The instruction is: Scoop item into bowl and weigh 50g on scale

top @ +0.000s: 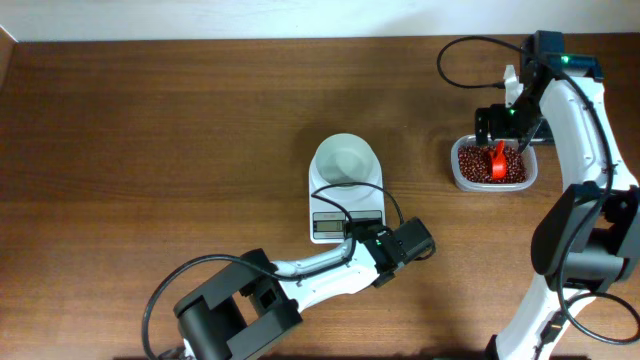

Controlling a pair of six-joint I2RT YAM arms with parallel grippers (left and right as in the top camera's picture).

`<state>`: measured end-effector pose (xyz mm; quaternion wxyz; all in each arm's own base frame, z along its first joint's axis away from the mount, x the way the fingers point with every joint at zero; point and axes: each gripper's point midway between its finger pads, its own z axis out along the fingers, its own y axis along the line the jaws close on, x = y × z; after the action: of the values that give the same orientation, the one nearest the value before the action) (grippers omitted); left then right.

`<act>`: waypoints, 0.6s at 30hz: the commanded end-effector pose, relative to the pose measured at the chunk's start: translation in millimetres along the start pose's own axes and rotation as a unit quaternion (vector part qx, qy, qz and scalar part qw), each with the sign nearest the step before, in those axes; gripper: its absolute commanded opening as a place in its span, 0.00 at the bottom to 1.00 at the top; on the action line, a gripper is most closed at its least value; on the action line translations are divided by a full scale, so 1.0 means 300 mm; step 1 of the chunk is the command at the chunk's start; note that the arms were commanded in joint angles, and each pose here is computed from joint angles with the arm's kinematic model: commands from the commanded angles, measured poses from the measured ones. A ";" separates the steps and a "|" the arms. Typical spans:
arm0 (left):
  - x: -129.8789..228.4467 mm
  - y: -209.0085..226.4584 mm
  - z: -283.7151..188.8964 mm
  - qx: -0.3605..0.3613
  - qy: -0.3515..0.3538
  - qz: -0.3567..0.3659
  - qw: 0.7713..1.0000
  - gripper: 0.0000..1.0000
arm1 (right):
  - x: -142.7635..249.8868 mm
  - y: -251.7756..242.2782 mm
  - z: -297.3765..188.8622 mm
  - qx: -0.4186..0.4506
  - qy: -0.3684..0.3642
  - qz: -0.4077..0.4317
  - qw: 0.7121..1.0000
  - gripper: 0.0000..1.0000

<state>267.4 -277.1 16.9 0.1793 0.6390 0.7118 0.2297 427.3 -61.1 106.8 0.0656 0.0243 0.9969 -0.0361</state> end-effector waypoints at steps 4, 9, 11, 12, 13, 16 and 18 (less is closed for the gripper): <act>0.045 0.093 -0.001 -0.028 -0.001 -0.044 0.999 0.00 | -0.004 -0.005 0.008 -0.004 0.001 0.009 1.000 0.99; -0.020 0.206 -0.051 -0.017 -0.089 -0.117 0.989 0.00 | -0.004 -0.005 0.008 -0.005 0.001 0.009 1.000 0.99; -0.064 0.170 -0.071 0.048 -0.140 -0.124 0.981 0.00 | -0.004 -0.005 0.008 -0.005 0.001 0.009 1.000 0.99; -0.069 0.164 -0.068 0.074 -0.154 -0.131 0.977 0.00 | -0.004 -0.005 0.008 -0.004 0.001 0.009 1.000 0.99; -0.060 0.171 -0.061 0.076 -0.153 -0.136 0.976 0.00 | -0.004 -0.005 0.008 -0.005 0.001 0.009 1.000 0.99; -0.037 0.194 -0.045 0.074 -0.147 -0.147 0.975 0.00 | -0.004 -0.005 0.008 -0.005 0.001 0.009 1.000 0.99; -0.030 0.204 -0.039 0.073 -0.146 -0.151 0.975 0.00 | -0.004 -0.005 0.008 -0.005 0.001 0.009 1.000 0.99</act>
<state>311.2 -281.2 51.8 0.2568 0.5681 0.7788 0.0693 427.3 -61.1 106.8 0.0656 0.0237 0.9969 -0.0361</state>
